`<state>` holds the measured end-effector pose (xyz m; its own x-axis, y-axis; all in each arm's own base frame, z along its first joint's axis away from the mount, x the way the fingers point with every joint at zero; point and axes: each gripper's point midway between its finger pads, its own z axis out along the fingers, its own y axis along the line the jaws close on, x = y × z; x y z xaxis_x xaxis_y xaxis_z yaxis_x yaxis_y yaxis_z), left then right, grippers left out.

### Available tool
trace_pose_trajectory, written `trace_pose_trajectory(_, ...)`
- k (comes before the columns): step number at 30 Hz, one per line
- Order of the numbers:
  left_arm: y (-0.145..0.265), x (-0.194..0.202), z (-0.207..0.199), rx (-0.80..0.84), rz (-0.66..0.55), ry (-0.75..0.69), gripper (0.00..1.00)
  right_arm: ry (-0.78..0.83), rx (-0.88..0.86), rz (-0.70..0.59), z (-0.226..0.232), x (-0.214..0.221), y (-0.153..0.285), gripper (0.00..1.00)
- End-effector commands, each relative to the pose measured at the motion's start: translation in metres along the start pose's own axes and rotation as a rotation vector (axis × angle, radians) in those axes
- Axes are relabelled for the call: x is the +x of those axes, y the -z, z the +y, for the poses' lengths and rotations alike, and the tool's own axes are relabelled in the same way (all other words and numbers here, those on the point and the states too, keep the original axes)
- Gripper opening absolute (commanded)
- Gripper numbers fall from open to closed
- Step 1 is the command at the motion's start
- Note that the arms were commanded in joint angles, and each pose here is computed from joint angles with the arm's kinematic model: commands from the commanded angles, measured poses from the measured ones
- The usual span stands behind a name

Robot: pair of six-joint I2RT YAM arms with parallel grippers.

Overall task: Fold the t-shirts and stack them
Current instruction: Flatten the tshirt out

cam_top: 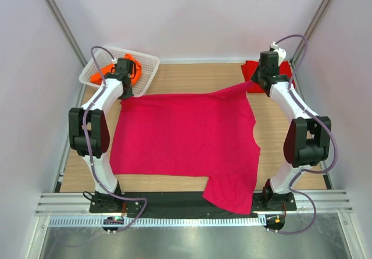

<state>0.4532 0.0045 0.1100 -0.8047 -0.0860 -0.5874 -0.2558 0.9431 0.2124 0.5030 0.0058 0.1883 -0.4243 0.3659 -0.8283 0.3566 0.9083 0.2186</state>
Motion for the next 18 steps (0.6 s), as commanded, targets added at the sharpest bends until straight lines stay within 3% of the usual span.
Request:
trace_pose_trajectory(1,0.016,-0.022,0.015,-0.023,-0.049,-0.093,0.0,-0.086,0.033,-0.012,-0.008,-0.022,0.042,0.01)
trace_pose_trajectory(7,0.027,-0.003,0.031,-0.069,-0.019,-0.146,0.0,-0.096,0.076,0.068,-0.02,-0.008,0.07,0.01)
trace_pose_trajectory(11,0.054,-0.005,0.04,-0.062,-0.064,-0.058,0.0,-0.116,0.043,0.013,-0.021,-0.026,0.096,0.01)
trace_pose_trajectory(16,0.117,-0.03,0.042,0.052,-0.182,0.109,0.0,-0.187,-0.079,-0.102,-0.001,-0.075,0.148,0.01)
trace_pose_trajectory(18,0.162,-0.047,0.049,0.116,-0.277,0.181,0.0,-0.231,-0.143,-0.181,0.006,-0.104,0.181,0.01)
